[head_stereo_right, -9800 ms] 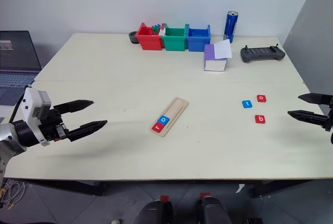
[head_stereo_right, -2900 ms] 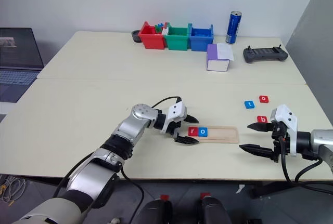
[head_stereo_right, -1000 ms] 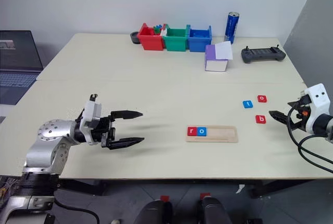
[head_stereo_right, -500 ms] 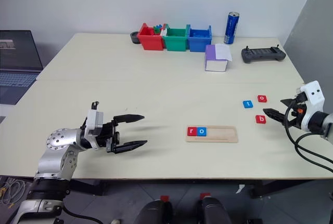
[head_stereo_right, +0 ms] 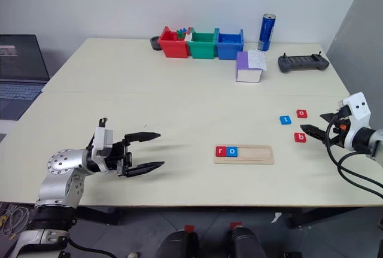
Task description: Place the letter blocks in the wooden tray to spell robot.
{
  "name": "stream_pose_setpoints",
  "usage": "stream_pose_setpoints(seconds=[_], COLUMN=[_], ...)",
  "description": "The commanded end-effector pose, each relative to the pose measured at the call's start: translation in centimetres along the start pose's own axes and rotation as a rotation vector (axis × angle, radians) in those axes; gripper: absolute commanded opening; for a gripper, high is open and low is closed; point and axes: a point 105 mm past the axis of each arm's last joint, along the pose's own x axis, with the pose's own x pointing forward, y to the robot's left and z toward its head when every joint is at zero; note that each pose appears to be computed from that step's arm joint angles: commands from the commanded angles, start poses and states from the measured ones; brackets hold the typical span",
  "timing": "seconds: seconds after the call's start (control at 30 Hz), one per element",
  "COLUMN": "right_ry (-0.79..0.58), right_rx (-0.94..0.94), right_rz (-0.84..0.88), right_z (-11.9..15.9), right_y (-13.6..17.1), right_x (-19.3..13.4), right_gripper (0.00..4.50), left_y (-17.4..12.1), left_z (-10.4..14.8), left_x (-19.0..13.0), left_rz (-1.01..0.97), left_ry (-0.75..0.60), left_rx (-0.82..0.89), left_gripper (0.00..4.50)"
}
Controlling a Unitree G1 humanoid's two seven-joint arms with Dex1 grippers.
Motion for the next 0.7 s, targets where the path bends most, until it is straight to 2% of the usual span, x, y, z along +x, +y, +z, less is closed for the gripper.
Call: stream_pose_setpoints(seconds=[0.03,0.37,0.6,0.7], right_ry=[-0.044,-0.033,-0.009,-0.041], right_rx=[-0.03,-0.033,-0.037,0.061], right_rz=[-0.001,0.004,-0.109,-0.207], right_z=[1.4,1.1,0.8,0.5], right_y=[0.0,0.2,-0.8,-1.4], right_x=[-0.2,0.0,1.2,1.7], right_gripper=[4.5,4.5,4.5,4.5], left_y=[0.4,0.6,0.7,0.7], left_z=[0.9,1.0,1.1,1.1], left_x=[-0.4,-0.4,-0.3,-0.4], left_rz=[0.02,0.029,0.018,0.012], left_ry=[-0.029,-0.04,-0.035,-0.026], left_rx=[0.044,0.051,0.038,0.031], left_gripper=[4.49,4.49,4.49,4.49])
